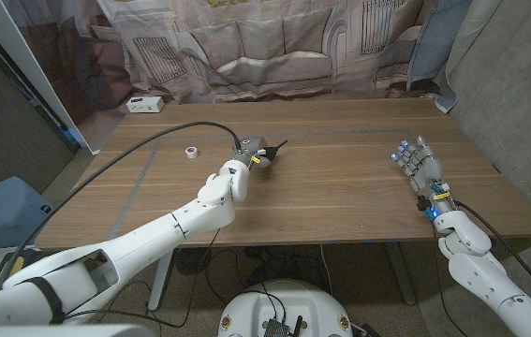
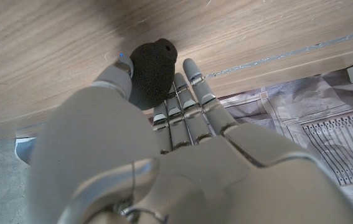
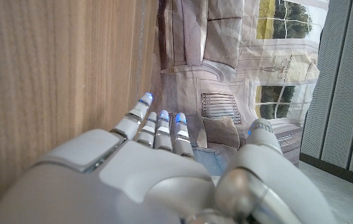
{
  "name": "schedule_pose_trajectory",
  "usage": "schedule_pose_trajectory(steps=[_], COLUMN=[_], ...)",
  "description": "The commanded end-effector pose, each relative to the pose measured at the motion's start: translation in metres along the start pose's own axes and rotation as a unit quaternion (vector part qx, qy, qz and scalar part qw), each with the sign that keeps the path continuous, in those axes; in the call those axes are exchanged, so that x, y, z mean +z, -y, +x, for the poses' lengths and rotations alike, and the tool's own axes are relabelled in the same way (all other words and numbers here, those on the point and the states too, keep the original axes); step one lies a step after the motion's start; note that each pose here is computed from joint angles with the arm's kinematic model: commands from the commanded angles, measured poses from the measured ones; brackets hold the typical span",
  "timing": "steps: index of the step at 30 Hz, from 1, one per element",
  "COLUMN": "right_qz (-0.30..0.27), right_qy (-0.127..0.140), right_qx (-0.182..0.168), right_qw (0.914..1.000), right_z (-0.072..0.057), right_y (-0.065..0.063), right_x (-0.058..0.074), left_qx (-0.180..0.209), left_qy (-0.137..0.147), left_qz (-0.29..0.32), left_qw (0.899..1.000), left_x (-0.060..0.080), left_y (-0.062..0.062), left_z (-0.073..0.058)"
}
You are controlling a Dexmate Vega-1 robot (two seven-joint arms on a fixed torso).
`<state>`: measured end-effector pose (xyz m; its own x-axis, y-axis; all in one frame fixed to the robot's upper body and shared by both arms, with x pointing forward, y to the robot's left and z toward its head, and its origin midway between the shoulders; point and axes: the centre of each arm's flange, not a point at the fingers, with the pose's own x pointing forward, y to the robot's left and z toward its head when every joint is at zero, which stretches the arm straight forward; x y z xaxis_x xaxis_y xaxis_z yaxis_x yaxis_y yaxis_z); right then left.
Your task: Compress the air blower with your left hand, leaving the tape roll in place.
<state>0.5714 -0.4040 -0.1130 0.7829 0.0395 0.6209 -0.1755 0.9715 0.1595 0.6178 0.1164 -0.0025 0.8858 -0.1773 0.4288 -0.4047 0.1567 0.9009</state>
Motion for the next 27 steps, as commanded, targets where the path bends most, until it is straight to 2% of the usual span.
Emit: schedule_pose_trajectory(steps=[1,16,27], right_qz=[0.0,-0.001,-0.001], right_qy=[-0.002,-0.005,-0.005], right_qx=[-0.002,0.001,0.004], right_qw=[1.0,1.0,1.0], right_z=[-0.0017,0.0023,0.0055], right_y=[-0.0004,-0.0004,0.0007], right_x=[-0.0014,-0.0013,-0.0002], left_qx=[-0.011,-0.024,-0.039], left_qy=[-0.006,-0.012,-0.01], left_qz=[0.026,0.048,0.076], left_qw=[1.0,0.998,0.996], left_x=[0.0007,0.0016,0.0063], left_y=[0.0031,0.0039,-0.0006], left_z=[0.0047,0.0079,0.0132])
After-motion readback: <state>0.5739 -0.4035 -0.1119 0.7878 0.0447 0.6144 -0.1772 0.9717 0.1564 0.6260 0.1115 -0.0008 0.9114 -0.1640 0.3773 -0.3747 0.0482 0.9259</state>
